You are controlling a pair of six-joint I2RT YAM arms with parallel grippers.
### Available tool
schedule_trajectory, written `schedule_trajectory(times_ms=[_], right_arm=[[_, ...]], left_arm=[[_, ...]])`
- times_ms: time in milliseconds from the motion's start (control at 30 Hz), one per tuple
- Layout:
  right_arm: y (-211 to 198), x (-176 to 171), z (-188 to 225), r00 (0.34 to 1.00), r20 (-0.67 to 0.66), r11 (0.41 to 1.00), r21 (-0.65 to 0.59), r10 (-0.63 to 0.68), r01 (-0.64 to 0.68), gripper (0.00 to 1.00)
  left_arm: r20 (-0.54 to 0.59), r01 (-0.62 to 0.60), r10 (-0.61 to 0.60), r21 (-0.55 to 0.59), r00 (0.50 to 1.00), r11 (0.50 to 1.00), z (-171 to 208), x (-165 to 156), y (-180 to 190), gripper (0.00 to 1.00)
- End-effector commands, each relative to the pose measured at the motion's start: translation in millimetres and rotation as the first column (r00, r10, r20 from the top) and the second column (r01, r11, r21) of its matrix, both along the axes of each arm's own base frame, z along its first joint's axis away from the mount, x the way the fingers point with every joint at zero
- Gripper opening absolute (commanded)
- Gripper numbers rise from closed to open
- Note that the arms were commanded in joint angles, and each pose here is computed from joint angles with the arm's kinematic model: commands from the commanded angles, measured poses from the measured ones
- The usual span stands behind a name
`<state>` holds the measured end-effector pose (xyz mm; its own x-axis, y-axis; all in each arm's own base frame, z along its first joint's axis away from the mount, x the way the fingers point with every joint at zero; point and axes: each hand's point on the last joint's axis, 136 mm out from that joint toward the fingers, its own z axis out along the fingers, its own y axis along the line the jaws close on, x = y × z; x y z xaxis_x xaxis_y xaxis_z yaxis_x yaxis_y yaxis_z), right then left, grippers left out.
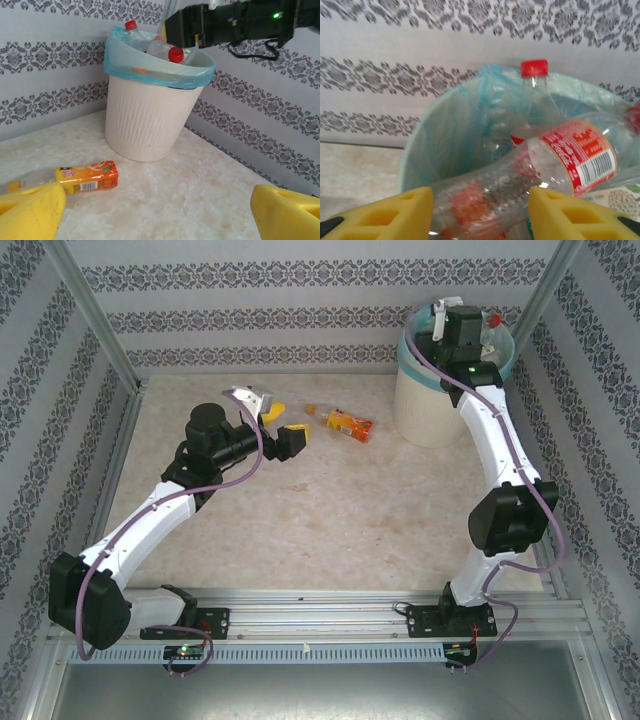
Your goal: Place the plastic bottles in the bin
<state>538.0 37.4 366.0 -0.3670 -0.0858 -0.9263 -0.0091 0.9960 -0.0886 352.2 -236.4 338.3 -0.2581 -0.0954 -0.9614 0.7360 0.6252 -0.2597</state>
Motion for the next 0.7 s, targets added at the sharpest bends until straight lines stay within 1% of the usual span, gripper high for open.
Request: schedule_trajectory(times_ms=[0,100,200,300,433,667], right_arm=[[35,-29,69,0.989,0.134,0.998,-0.032,0.063,-0.059,0.64],[70,-42,84,0.977,0.163,0.989,-0.069,0.14,-0.131,0.67],[110,-47,68,0.962,0.128,0.97,-0.053,0.241,-0.236,0.67],[148,-43,29,0.941,0.051,0.943,-0.022,0.334,-0.333,0.67],[179,-28,-27,0.924,-0.062,0.926,0.005,0.377,-0.377,0.69],[195,12,-130,0.902,-0.25,0.935,0.057,0.352,-0.35,0.71]], left_arm=[[-0.043,-0.067,0.067,-0.002,0.997,0.998,-9,15,4,0.95],[-0.105,-0.12,0.122,0.028,0.987,0.992,-24,27,7,0.95],[-0.193,-0.172,0.183,0.077,0.964,0.982,-45,42,11,0.95],[-0.258,-0.209,0.231,0.112,0.938,0.972,-63,52,14,0.95],[-0.303,-0.239,0.268,0.13,0.915,0.962,-74,58,17,0.95],[-0.405,-0.273,0.343,0.222,0.848,0.936,-108,64,28,0.95]])
